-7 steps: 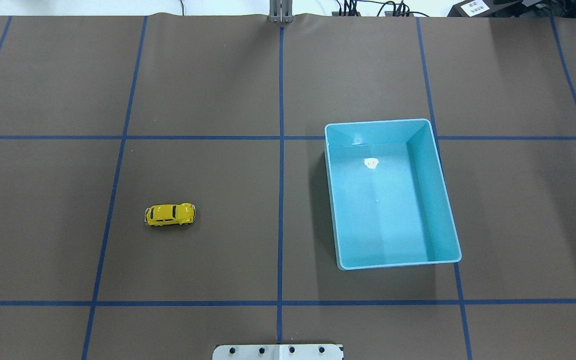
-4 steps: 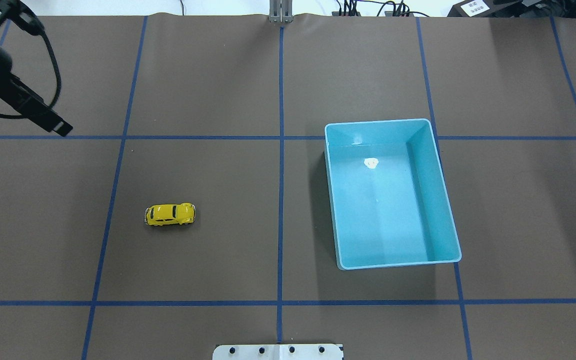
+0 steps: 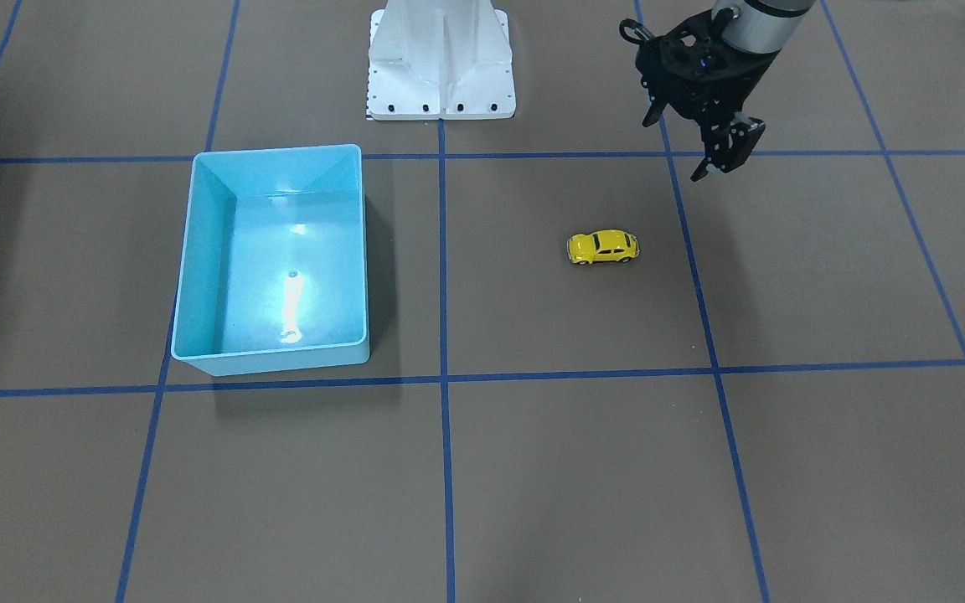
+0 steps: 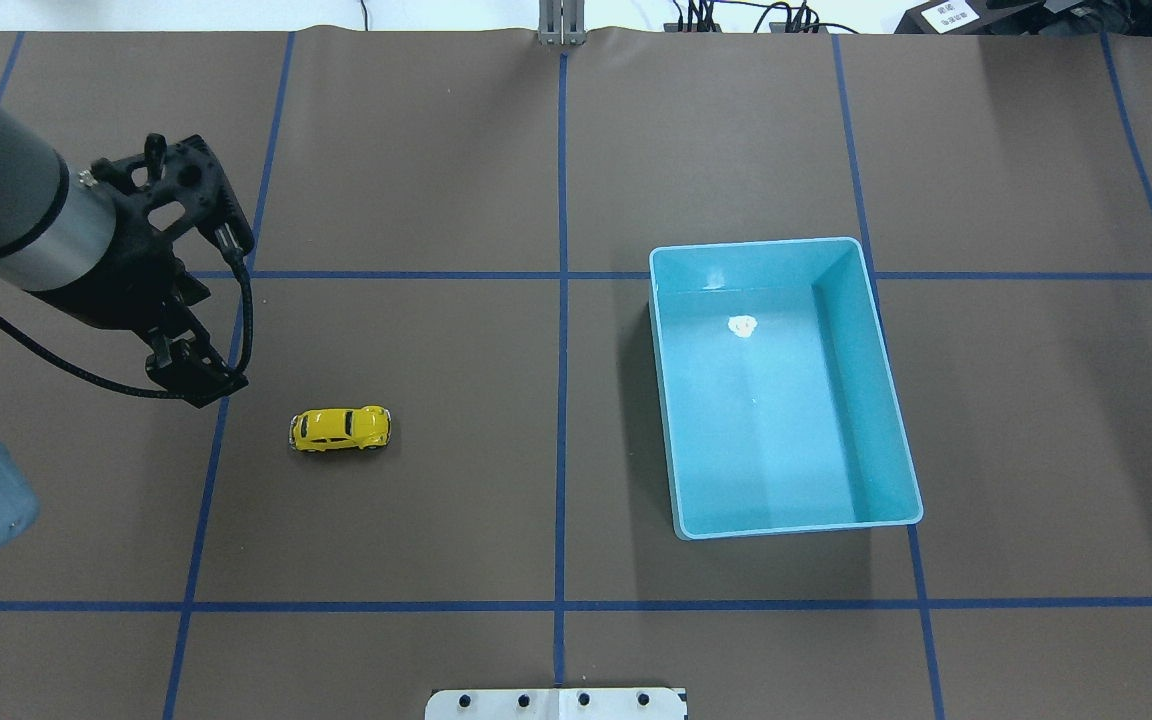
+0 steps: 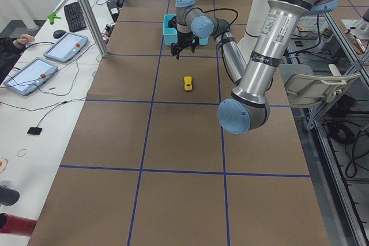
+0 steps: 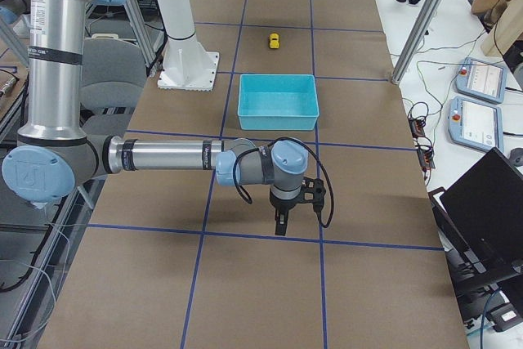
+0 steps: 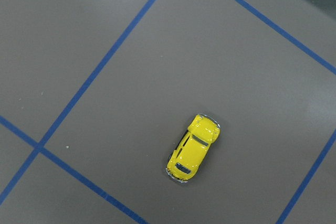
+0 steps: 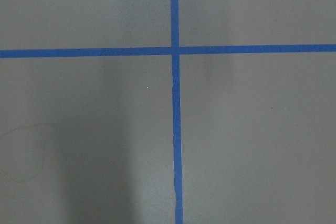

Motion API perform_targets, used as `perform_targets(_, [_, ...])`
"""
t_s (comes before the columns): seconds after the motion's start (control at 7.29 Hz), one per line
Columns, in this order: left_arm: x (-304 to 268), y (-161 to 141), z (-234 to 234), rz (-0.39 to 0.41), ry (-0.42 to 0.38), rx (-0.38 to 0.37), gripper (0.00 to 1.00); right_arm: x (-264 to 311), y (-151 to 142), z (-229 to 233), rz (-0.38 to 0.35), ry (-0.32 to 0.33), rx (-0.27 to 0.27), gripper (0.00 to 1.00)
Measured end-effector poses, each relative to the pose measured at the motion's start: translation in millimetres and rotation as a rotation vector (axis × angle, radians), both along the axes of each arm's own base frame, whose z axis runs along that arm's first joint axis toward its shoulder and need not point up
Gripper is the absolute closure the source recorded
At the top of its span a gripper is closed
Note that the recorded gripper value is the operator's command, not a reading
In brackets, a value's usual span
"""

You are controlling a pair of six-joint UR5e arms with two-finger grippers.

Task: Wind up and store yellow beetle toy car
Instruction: 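Move the left gripper down over the yellow toy car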

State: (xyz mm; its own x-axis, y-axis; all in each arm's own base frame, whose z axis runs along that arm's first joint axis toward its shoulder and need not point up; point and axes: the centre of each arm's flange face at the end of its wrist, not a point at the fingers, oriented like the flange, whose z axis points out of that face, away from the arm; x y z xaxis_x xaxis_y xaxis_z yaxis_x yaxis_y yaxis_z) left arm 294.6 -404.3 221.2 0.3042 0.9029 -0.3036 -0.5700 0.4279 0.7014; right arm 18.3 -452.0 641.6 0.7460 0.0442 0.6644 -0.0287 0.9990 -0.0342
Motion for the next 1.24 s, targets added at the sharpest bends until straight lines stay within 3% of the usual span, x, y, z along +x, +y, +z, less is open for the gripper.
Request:
perform_targets(0.27, [29,17,0,0.108,-0.036,0.138,0.00,-5,0,1,-0.008,-0.012,-0.006,0.00])
perform_targets(0.69, [86,32,5,0.233,-0.082,0.258,0.00,-6,1,2,-0.017,-0.014,-0.002,0.00])
perform_targets(1.24, [147,12,43,0.251,-0.107,0.283,0.00,-6,1,3,-0.019,-0.014,-0.001,0.00])
